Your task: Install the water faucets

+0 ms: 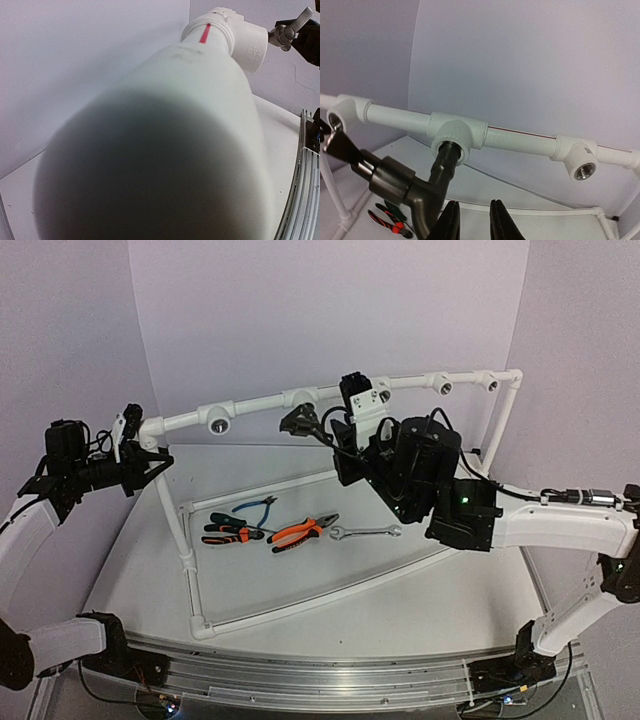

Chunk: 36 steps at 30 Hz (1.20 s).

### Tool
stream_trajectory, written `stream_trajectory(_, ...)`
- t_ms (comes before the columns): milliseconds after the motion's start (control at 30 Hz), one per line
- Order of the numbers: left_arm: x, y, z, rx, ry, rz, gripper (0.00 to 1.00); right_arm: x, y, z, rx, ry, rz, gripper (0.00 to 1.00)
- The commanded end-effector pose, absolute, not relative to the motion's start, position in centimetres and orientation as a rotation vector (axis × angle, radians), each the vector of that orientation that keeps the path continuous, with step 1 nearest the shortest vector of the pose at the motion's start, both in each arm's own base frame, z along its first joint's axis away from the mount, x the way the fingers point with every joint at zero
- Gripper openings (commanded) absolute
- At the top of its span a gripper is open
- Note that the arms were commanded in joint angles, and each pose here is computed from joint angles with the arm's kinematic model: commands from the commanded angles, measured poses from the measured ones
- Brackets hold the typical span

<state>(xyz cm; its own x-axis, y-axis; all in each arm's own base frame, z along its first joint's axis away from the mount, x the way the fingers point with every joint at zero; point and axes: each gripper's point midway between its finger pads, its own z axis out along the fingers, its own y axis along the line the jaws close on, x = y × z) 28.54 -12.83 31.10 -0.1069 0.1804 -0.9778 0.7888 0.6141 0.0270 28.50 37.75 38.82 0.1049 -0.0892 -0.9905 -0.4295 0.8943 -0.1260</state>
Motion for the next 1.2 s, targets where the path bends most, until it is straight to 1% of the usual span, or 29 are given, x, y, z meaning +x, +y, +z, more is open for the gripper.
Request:
stream_trajectory(0, 26.3, -15.2, 29.3, 0.944, 1.613, -0.745, 0.00, 26.4, 35.5, 40.9, -0.724, 1.359, -0.032, 0.28)
stream_trajectory(33, 26.4, -15.2, 29.2, 0.944, 1.614, -0.746, 0.00, 25.8, 35.7, 41.2, -0.803, 1.328, -0.080, 0.32)
stream_trajectory(100, 26.5, -15.2, 29.2, 0.944, 1.612, -0.748, 0.00, 25.2, 36.5, 41.0, -0.950, 1.271, -0.199, 0.43)
stream_trajectory(167, 26.6, -15.2, 29.3, 0.941, 1.611, -0.751, 0.00, 25.4, 37.1, 40.5, -1.046, 1.229, -0.305, 0.58)
stream_trajectory(233, 26.6, -15.2, 29.4, 0.941, 1.608, -0.750, 0.00, 25.8, 37.9, 40.0, -1.114, 1.190, -0.383, 0.69)
stream_trajectory(300, 26.7, -15.2, 29.5, 0.941, 1.608, -0.748, 0.00, 26.1, 38.9, 40.1, -1.157, 1.153, -0.428, 0.74)
stream_trajectory(367, 26.6, -15.2, 29.5, 0.944, 1.608, -0.747, 0.00, 26.2, 40.3, 40.2, -1.197, 1.114, -0.440, 0.77)
stream_trajectory(600, 26.7, -15.2, 29.8, 0.942, 1.606, -0.746, 0.00, 27.4, 42.6, 39.2, -1.254, 1.097, -0.481, 0.78)
stream_trajectory(633, 26.7, -15.2, 29.8, 0.942, 1.606, -0.747, 0.00, 27.9, 42.7, 39.0, -1.247, 1.110, -0.495, 0.77)
stream_trajectory(700, 26.7, -15.2, 29.8, 0.942, 1.605, -0.749, 0.00, 28.7, 42.9, 38.9, -1.220, 1.112, -0.513, 0.72)
stream_trajectory(733, 26.7, -15.3, 29.9, 0.944, 1.602, -0.749, 0.00, 29.1, 42.9, 39.1, -1.206, 1.105, -0.522, 0.67)
stream_trajectory(833, 26.8, -15.3, 30.1, 0.945, 1.597, -0.745, 0.00, 30.0, 43.3, 39.7, -1.161, 1.081, -0.549, 0.48)
stream_trajectory(867, 26.8, -15.3, 30.2, 0.945, 1.597, -0.744, 0.00, 30.4, 43.4, 39.7, -1.157, 1.082, -0.561, 0.44)
stream_trajectory(967, 26.8, -15.2, 30.3, 0.945, 1.594, -0.741, 0.00, 31.3, 43.3, 39.6, -1.142, 1.092, -0.590, 0.41)
stream_trajectory(1000, 26.8, -15.2, 30.3, 0.945, 1.595, -0.741, 0.00, 31.7, 43.3, 39.6, -1.134, 1.098, -0.599, 0.38)
stream_trajectory(1100, 26.7, -15.2, 30.4, 0.944, 1.592, -0.739, 0.00, 32.8, 42.8, 39.9, -1.060, 1.149, -0.599, 0.23)
stream_trajectory(1167, 26.7, -15.2, 30.4, 0.945, 1.591, -0.740, 0.00, 33.4, 41.9, 40.4, -0.962, 1.206, -0.555, 0.09)
